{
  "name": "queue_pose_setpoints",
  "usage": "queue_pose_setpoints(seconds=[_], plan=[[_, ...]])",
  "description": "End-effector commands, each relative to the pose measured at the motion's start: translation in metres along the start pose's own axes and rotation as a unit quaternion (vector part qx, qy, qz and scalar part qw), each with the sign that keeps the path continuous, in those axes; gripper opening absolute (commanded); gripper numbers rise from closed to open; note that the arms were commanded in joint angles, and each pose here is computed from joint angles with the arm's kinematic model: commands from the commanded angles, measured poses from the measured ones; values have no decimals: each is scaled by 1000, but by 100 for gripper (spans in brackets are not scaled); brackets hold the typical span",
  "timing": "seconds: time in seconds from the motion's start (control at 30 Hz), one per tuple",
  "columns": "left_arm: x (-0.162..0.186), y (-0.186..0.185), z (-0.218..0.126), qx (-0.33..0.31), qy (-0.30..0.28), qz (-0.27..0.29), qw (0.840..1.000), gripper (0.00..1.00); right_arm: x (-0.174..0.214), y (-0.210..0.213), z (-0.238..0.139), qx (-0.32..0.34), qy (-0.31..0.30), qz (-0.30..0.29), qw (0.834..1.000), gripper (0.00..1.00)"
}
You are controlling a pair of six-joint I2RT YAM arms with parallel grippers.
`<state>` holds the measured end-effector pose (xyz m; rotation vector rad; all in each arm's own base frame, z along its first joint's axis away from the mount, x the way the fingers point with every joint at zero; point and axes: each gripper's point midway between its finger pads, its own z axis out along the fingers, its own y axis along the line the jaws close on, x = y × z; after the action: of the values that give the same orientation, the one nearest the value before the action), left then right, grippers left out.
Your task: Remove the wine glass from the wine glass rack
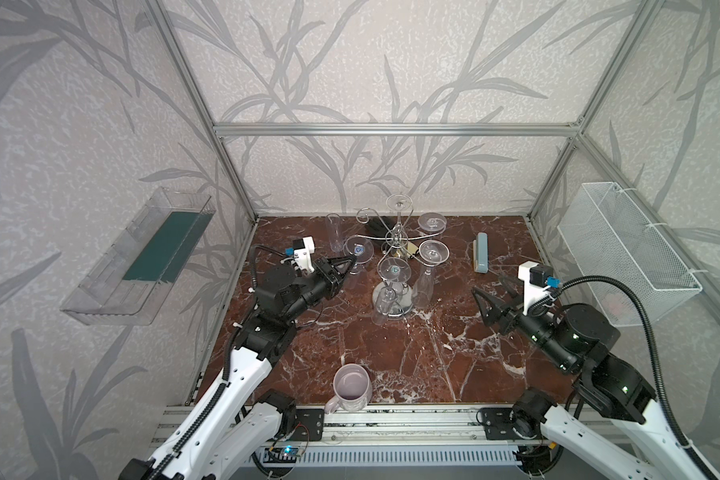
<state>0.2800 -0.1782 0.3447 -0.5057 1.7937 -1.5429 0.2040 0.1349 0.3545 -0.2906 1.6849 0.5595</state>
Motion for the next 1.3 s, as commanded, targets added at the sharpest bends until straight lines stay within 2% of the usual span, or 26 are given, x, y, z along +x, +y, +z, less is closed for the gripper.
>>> queue_pose_setpoints(seconds=[0.0,0.17,0.6,0.9,1.27], plan=[[-3,-18,-6,15,-9,3,1000,5,-2,-1,-1,5,-5,-1,1000,83],[-6,-33,-10,40,-16,-2,999,0,-5,0,0,4,-3,-7,1000,83],[-19,-63,-22,65,-49,10,997,0,-7,1,0,2,-8,-1,1000,83],[-26,-67,-4,70,-47,16,996,0,-9,0,-3,3,-12,1,1000,83],[-24,-77,19,88,-9,10,996,0,-8,0,-1,4,-10,-3,1000,83]])
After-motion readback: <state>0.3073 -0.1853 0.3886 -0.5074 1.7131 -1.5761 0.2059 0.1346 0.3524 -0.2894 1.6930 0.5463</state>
